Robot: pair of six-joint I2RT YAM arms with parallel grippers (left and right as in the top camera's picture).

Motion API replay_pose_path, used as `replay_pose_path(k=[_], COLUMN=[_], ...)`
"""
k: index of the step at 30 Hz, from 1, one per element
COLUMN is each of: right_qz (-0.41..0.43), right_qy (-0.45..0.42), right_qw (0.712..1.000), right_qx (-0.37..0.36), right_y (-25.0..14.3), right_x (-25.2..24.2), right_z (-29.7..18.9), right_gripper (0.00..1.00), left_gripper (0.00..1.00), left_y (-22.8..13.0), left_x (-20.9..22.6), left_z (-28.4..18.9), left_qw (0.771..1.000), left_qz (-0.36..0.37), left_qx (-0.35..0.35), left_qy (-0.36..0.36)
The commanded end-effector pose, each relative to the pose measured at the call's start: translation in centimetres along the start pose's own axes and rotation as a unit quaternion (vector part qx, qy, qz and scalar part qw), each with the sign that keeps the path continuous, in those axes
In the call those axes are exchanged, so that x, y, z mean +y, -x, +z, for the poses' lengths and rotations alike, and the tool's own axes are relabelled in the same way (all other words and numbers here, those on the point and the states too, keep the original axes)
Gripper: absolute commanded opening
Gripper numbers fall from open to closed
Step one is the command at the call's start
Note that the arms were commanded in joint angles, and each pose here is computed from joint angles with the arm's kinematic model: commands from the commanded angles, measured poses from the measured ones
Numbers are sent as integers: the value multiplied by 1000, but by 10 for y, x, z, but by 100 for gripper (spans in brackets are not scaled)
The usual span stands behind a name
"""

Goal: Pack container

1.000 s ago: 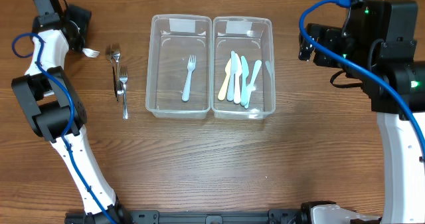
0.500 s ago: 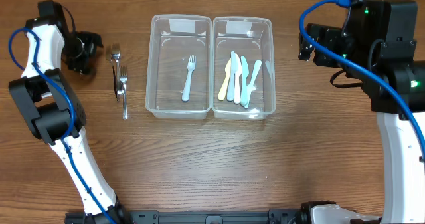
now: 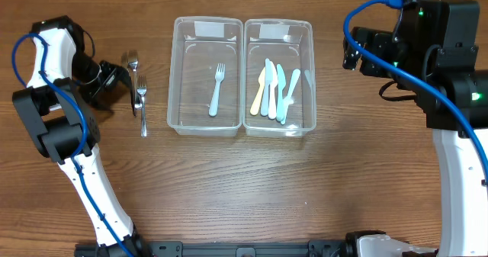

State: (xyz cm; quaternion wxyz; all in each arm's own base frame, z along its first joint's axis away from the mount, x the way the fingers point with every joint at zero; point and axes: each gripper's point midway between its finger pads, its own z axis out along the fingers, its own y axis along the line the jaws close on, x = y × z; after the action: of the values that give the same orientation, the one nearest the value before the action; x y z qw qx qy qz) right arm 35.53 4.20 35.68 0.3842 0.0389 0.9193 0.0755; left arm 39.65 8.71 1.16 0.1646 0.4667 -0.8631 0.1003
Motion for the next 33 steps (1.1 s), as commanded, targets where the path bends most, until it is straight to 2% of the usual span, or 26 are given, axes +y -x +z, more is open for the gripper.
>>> replay_pose_path(k=[1, 6, 10, 15, 24, 26, 27, 28, 30, 32, 33], right_qz=[-1, -1, -1, -1, -1, -1, -1, -1, -1, -1, -1], right_qy=[-9, -9, -9, -9, -9, -9, -9, -9, -9, -9, -9], right_qw=[1000, 1000, 1000, 1000, 1000, 1000, 1000, 1000, 1000, 1000, 1000], right_qx=[-5, -5, -5, -5, -5, -5, -5, -5, -5, -5, -5], right_y=[3, 3, 3, 3, 3, 3, 3, 3, 3, 3, 3], right_x=[-4, -4, -4, -4, -4, -4, -4, -4, -4, -4, -4], right_z=[0, 0, 0, 0, 0, 0, 0, 0, 0, 0, 0], right_gripper=[100, 100, 100, 100, 100, 100, 100, 100, 100, 100, 100], left_gripper=[83, 84, 88, 93, 89, 79, 71, 55, 35, 25, 23], left_y=[22, 46, 79, 100, 135, 137, 138, 139, 139, 138, 138], left_x=[35, 42, 21, 0, -11, -13, -14, -14, -14, -14, -14], left_z=[-3, -9, -14, -21, -39, -41, -42, -42, -42, -42, -42], left_qw=[993, 990, 983, 972, 951, 950, 949, 949, 950, 950, 951], left_qz=[27, 31, 84, 104, 100, 100, 98, 96, 87, 82, 83], left_qx=[-51, -90, -151, -205, -289, -296, -298, -299, -299, -299, -299], left_qy=[102, 102, 61, 38, 31, 28, 26, 25, 22, 20, 21])
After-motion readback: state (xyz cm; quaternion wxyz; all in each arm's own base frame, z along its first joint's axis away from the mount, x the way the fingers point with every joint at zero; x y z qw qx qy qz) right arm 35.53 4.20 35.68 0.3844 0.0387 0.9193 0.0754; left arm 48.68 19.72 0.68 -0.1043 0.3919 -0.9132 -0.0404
